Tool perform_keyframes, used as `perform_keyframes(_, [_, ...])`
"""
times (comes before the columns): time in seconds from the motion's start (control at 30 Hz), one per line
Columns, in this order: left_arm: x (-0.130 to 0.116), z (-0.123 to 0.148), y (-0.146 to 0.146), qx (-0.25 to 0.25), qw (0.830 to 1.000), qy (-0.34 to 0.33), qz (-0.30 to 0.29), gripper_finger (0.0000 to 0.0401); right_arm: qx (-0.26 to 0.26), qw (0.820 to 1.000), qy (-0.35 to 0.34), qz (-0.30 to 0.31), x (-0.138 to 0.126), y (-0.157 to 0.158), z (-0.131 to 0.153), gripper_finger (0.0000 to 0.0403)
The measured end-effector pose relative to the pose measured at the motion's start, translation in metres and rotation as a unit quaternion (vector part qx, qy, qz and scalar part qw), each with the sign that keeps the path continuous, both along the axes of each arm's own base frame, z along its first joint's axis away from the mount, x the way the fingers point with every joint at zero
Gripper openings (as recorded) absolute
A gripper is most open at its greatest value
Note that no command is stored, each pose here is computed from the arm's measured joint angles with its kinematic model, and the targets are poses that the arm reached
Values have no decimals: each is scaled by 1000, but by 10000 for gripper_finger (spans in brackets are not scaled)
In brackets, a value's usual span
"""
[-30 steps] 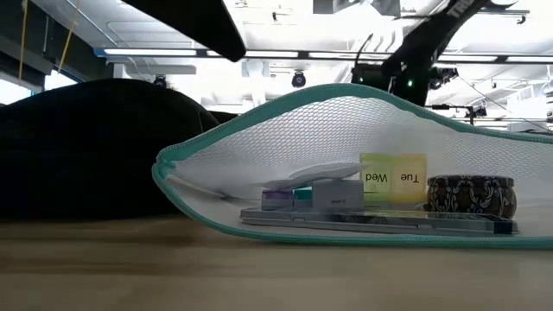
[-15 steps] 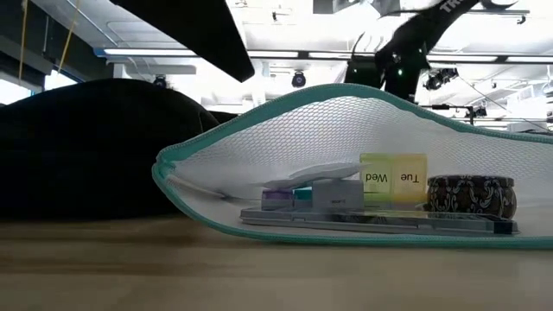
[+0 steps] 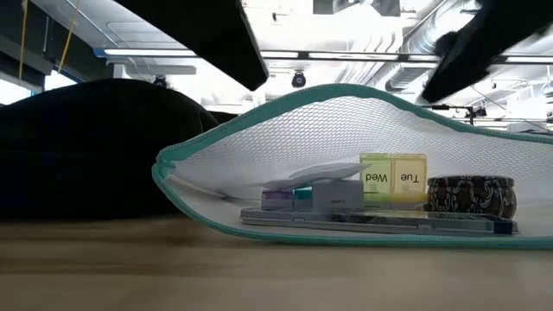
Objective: Unpack backpack
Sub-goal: Remove the grey box from the zip bag
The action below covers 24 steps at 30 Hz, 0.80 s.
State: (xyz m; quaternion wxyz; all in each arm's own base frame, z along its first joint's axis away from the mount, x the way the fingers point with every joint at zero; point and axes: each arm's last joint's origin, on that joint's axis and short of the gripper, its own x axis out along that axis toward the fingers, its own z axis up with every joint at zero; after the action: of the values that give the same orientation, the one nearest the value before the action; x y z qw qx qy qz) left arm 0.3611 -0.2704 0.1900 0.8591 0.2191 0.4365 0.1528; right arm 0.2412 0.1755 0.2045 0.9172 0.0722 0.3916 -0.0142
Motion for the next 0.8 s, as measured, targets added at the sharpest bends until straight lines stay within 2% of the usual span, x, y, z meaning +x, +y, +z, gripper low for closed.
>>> perform_keyframes(0.07, [5, -1, 6, 0, 1000, 1, 8, 52, 23, 996, -49, 68, -9, 38, -6, 295])
perform_keyframes(0.17, [12, -3, 15, -5, 1000, 6, 21, 56, 30, 989, -100, 102, -13, 81, -20, 295])
perform_keyframes(0.33, [24, -5, 34, -8, 999, 12, 43, 51, -22, 991, -68, 110, 19, 108, -50, 295])
perform_keyframes(0.43, [31, -5, 45, -9, 998, 18, 54, 38, -73, 994, -7, 83, 46, 103, -61, 295])
perform_keyframes(0.53, [34, -5, 51, 1, 999, 26, 48, 8, -112, 992, 63, 15, 67, 83, -63, 295])
perform_keyframes(0.67, [31, -5, 46, 0, 999, 24, 45, 2, -140, 980, 121, -79, 76, 52, -61, 295])
perform_keyframes(0.8, [26, -5, 37, -1, 999, 24, 32, 1, -140, 971, 173, -92, 79, 31, -67, 295])
